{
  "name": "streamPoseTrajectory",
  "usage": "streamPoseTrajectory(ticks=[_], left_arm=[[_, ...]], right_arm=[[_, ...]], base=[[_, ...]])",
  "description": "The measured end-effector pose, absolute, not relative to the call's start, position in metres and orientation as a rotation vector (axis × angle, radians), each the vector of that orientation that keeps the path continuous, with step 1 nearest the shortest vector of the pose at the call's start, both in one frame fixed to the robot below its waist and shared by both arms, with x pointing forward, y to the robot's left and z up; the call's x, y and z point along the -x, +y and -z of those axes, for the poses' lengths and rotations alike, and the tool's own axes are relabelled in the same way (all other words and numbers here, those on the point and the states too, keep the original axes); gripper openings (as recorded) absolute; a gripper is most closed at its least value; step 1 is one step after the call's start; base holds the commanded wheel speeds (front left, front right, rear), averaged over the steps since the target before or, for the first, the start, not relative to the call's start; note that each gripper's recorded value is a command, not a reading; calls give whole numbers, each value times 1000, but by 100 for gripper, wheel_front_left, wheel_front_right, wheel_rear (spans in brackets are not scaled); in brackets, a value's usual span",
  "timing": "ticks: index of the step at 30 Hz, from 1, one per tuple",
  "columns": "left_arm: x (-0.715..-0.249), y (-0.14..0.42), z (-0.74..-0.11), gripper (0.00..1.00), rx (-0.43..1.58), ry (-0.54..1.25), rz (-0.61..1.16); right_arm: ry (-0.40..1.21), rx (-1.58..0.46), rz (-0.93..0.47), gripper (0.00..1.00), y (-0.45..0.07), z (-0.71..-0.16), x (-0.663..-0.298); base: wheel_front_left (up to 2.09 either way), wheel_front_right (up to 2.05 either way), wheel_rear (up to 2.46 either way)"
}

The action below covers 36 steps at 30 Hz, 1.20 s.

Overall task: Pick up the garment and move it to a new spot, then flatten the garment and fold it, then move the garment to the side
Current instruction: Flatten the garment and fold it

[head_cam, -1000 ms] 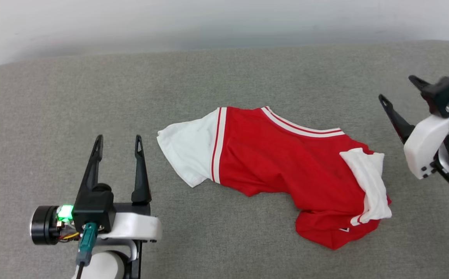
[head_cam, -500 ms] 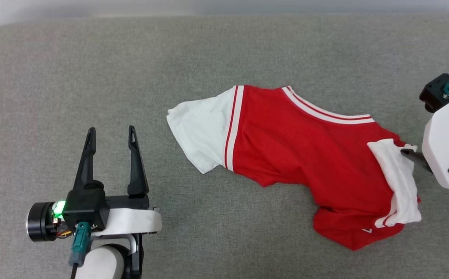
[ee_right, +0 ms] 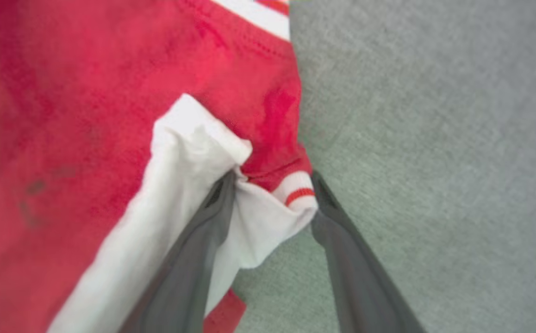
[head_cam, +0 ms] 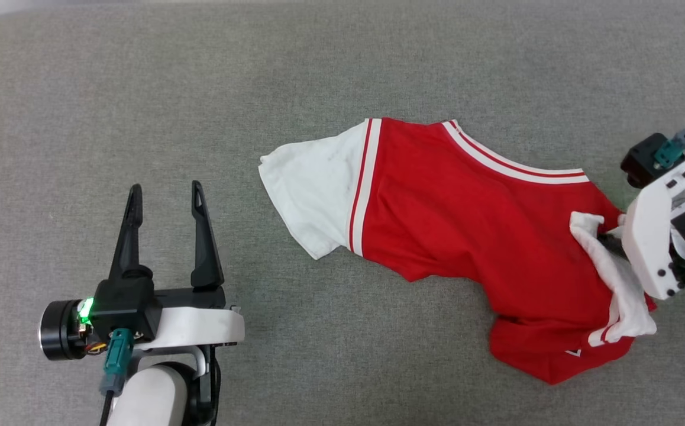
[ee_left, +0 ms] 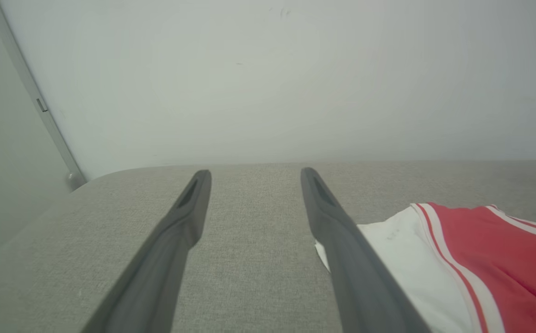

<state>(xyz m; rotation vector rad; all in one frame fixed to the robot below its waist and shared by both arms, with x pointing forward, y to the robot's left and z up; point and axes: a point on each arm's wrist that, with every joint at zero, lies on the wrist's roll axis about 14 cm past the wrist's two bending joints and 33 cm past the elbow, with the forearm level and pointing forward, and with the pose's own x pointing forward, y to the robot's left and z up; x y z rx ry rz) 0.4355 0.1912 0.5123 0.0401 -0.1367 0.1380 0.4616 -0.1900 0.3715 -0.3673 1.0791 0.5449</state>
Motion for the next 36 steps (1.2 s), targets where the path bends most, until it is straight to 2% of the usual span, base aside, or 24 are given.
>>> streamPoseTrajectory(ticks=[11,12,18,22,26,27,28,32,36], left_arm=[[-426,196,-522,100,-30,-161,-151],[-427,198,-518,100,-31,-150,-155],[-435,199,-506,100,-28,-125,-157],[-441,199,-497,100,-27,-104,-156],[-441,200,-493,100,-28,-91,-159],[-442,200,-493,100,-28,-93,-160],[-442,200,-494,100,-27,-95,-161],[-438,201,-500,100,-27,-109,-165],[-432,197,-506,100,-21,-121,-151]], right_arm=[[577,280,-593,0,-144,-494,-541],[513,259,-604,0,-130,-506,-559],[694,285,-551,0,-140,-435,-563],[855,291,-490,0,-158,-378,-550],[860,265,-465,0,-162,-367,-550],[849,263,-463,17,-162,-368,-550],[827,266,-462,100,-163,-372,-551],[717,303,-463,100,-173,-397,-553],[551,327,-468,100,-181,-451,-563]], base=[[0,0,0],[0,0,0],[0,0,0],[0,0,0],[0,0,0],[0,0,0],[0,0,0],[0,0,0],[0,0,0]])
